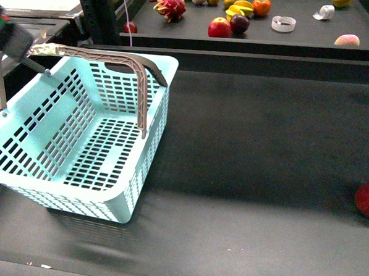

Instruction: Pick mango with right arm and hold basket with left

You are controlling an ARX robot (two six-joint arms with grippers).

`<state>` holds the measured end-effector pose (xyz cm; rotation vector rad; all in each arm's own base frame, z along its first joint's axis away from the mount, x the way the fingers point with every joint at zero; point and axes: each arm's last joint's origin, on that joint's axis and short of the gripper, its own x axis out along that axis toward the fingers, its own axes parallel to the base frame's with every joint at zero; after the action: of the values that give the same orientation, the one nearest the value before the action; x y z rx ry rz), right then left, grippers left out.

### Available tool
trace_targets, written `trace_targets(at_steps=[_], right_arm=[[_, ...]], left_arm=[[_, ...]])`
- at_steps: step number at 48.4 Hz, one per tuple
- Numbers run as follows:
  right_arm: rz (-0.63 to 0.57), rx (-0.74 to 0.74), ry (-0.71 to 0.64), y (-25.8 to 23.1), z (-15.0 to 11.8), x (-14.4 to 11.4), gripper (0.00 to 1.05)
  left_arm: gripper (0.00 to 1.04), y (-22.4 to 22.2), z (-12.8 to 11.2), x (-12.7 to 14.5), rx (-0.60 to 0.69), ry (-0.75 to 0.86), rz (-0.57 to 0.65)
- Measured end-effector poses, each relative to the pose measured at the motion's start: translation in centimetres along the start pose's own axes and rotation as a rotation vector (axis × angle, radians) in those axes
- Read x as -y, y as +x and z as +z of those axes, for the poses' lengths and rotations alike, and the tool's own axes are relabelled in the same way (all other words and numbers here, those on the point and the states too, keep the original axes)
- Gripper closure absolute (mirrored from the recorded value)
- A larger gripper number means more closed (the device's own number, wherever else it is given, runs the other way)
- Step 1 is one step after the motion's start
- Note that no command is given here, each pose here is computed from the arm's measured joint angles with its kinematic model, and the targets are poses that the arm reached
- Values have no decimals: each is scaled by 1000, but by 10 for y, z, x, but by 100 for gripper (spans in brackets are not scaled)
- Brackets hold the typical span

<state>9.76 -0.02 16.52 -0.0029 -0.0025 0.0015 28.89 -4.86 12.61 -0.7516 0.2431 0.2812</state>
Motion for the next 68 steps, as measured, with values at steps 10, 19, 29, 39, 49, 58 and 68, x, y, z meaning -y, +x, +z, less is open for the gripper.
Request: trace_targets(at_steps=[10, 19, 29, 39, 49, 58, 68], right_arm=[[0, 0, 0, 0, 0, 0, 8], [0, 0, 0, 0, 0, 0, 8], [0, 0, 0, 0, 0, 0, 8], [0, 0, 0, 0, 0, 0, 8], [0, 0, 0, 0, 0, 0, 8], [0, 0, 0, 0, 0, 0, 8], [0, 0, 0, 0, 0, 0, 8]], left_arm=[[8, 44, -29, 20, -124, -20, -13], [8, 77, -45, 39, -168, -100, -26], [8, 101, -48, 61, -179, -122, -58], [8, 120, -48, 69, -190, -126, -57], [14, 133, -42, 73, -185, -130, -65], [55, 139, -41, 66, -191, -127, -54], [86, 140, -43, 63, -201, -185, -42]])
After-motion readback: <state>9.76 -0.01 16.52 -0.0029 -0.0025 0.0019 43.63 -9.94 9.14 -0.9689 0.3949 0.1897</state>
